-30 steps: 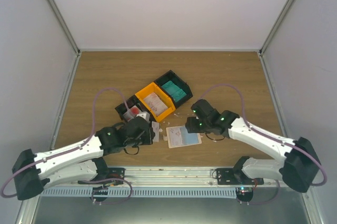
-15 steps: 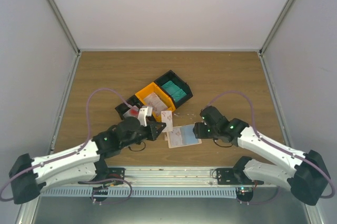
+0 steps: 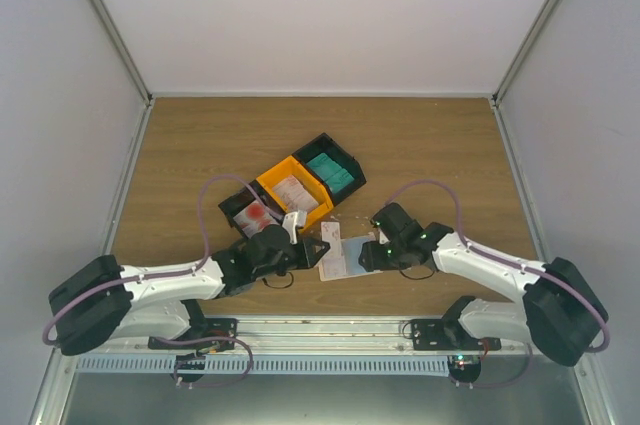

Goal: Put the credit cards into the card holder
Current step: Insert the credit card into the card holder.

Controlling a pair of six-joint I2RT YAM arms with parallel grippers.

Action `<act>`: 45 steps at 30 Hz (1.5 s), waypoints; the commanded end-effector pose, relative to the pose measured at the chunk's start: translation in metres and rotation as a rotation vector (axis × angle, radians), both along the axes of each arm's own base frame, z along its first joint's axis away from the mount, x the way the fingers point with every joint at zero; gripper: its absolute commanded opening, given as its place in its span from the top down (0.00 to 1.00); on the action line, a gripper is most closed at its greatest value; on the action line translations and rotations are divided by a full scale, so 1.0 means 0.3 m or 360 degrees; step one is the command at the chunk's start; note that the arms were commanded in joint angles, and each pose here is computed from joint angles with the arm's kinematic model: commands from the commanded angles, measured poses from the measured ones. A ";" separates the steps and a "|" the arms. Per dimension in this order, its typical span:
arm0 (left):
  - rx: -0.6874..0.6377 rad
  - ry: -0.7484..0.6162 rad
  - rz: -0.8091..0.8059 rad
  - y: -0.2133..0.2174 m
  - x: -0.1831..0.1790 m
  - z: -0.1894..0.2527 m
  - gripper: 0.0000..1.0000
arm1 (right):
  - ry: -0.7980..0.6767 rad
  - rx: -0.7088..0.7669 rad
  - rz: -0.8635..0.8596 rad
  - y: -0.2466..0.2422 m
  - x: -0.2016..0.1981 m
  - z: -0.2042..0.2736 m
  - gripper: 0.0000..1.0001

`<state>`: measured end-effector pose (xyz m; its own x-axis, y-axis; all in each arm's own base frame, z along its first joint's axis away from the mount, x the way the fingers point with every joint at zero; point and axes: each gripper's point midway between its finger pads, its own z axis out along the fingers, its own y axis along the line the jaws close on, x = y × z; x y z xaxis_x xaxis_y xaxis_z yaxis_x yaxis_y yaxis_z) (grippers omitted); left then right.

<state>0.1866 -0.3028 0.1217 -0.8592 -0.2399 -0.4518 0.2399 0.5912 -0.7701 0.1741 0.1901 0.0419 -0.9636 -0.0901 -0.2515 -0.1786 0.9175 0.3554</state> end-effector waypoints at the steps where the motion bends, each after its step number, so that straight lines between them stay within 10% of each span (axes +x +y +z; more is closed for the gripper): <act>1: -0.0146 0.0002 0.0026 -0.025 0.007 0.019 1.00 | 0.0019 -0.0078 0.0004 -0.025 0.003 -0.032 0.43; 9: -0.0097 0.0018 0.0068 -0.014 0.019 -0.007 1.00 | -0.0078 -0.0296 -0.0122 -0.103 0.062 -0.032 0.41; 27: -0.0038 0.0113 0.0192 0.063 0.006 -0.077 1.00 | 0.0183 0.0138 0.0023 0.073 -0.024 -0.045 0.53; 45: -0.0079 0.0180 0.0063 0.010 -0.025 -0.148 1.00 | 0.0077 -0.0502 -0.0013 -0.072 -0.001 -0.098 0.59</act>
<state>0.1778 -0.2899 0.0652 -0.9019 -0.2881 -0.3218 0.0818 0.6177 -0.7821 0.1759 0.1967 0.0194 -0.9758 -0.1283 -0.1769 -0.1687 0.9568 0.2369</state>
